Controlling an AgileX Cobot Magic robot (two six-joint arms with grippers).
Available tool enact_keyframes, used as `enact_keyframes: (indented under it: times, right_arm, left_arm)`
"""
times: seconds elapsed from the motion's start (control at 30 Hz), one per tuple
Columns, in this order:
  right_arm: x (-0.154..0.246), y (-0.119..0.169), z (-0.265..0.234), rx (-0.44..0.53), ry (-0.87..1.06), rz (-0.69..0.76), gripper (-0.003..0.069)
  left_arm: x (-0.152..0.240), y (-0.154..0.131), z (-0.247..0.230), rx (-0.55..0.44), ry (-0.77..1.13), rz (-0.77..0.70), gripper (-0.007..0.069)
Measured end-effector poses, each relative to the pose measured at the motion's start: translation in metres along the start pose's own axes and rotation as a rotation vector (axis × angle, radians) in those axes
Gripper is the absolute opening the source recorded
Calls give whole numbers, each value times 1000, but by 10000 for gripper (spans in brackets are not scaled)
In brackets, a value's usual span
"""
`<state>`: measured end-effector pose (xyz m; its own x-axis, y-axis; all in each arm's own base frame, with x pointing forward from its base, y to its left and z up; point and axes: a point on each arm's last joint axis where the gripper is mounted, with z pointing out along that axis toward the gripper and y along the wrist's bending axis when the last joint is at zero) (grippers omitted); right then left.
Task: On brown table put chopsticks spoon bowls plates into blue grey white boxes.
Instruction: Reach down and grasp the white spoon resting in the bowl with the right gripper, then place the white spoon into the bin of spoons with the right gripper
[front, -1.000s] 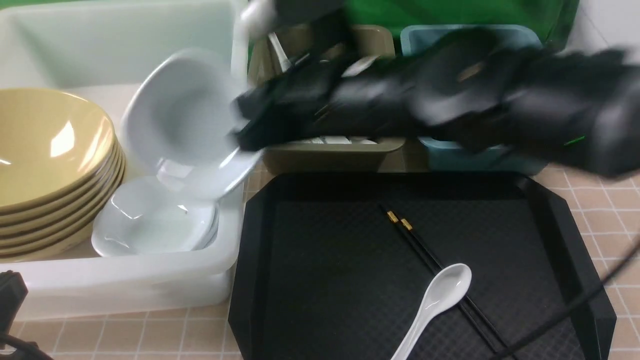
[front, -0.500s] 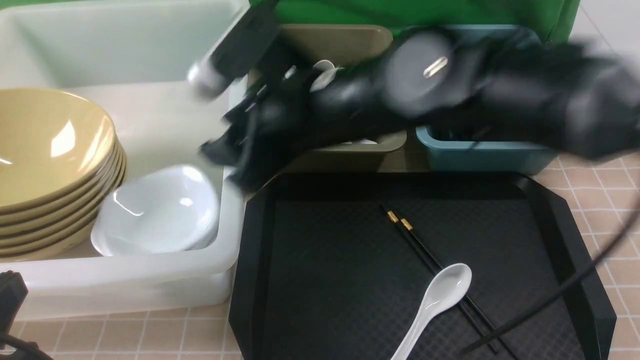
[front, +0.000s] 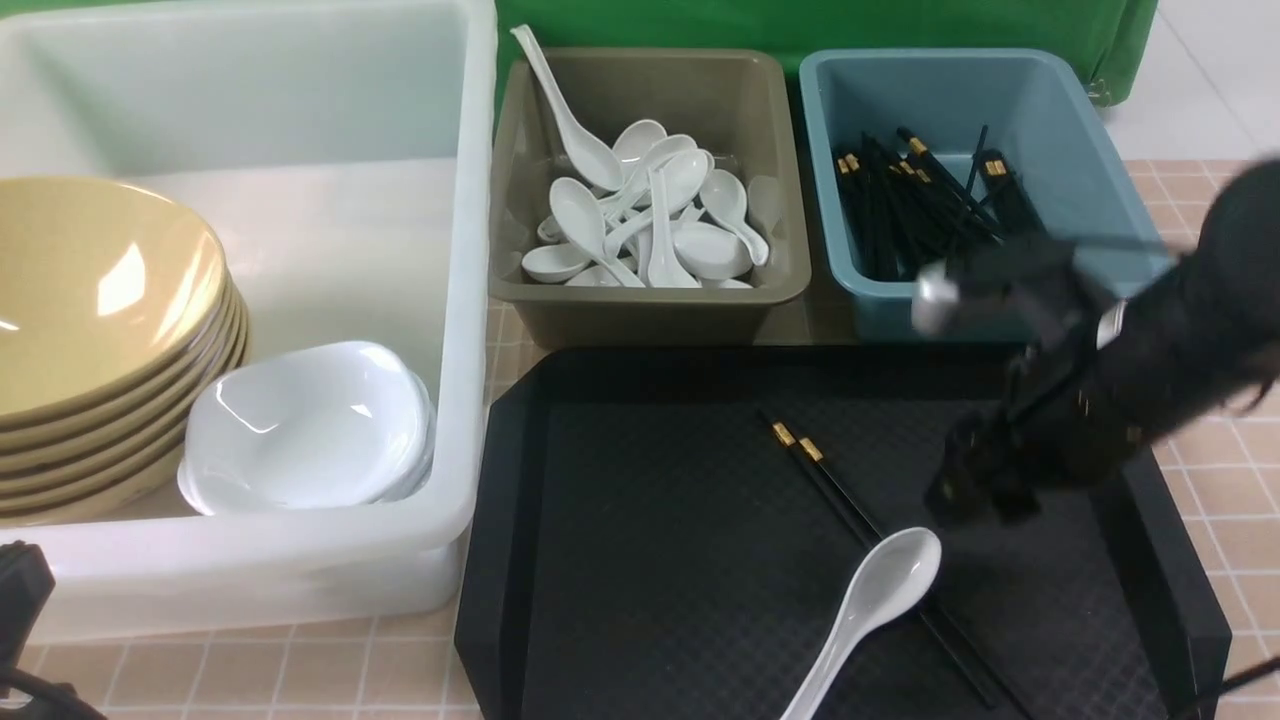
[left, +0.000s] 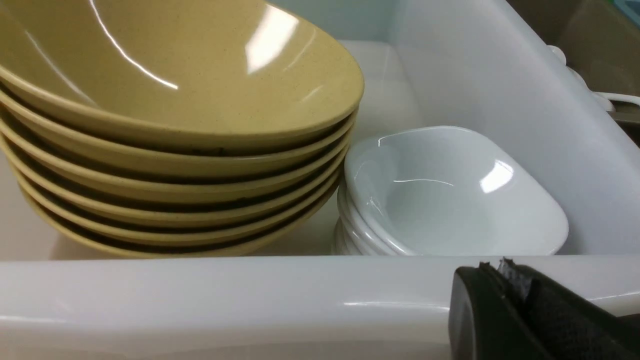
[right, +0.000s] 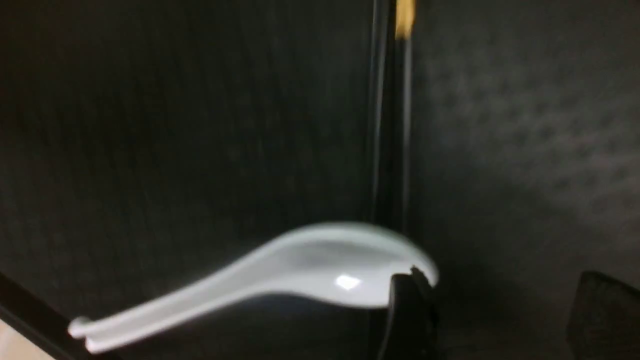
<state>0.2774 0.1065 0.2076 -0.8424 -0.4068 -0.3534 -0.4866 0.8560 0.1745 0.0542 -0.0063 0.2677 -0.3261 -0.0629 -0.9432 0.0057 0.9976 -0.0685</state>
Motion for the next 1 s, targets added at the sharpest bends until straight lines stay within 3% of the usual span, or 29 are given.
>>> enact_keyframes:
  times: [0.27,0.33,0.5,0.6,0.83,1.0]
  right_arm:
    - [-4,17,19,-40,-38,-121,435]
    - [-3,16,31,-43,-9,-145,395]
    - [-1,16,39,-63,40,-156,183]
    - [-10,19,30,-87,42,-173,97]
    - [-59,30,-23,-107,-85,-251,94]
    - [-117,31,-69,31,-466,-274,94]
  left_arm:
    - [-3,1,0,-7,-35,0,-9]
    - [-3,1,0,-7,-36,0,-9]
    - [-3,1,0,-7,-36,0,-9]
    - [-3,1,0,-7,-36,0,-9]
    - [-3,1,0,-7,-36,0,-9]
    - [-3,1,0,-7,-36,0,-9]
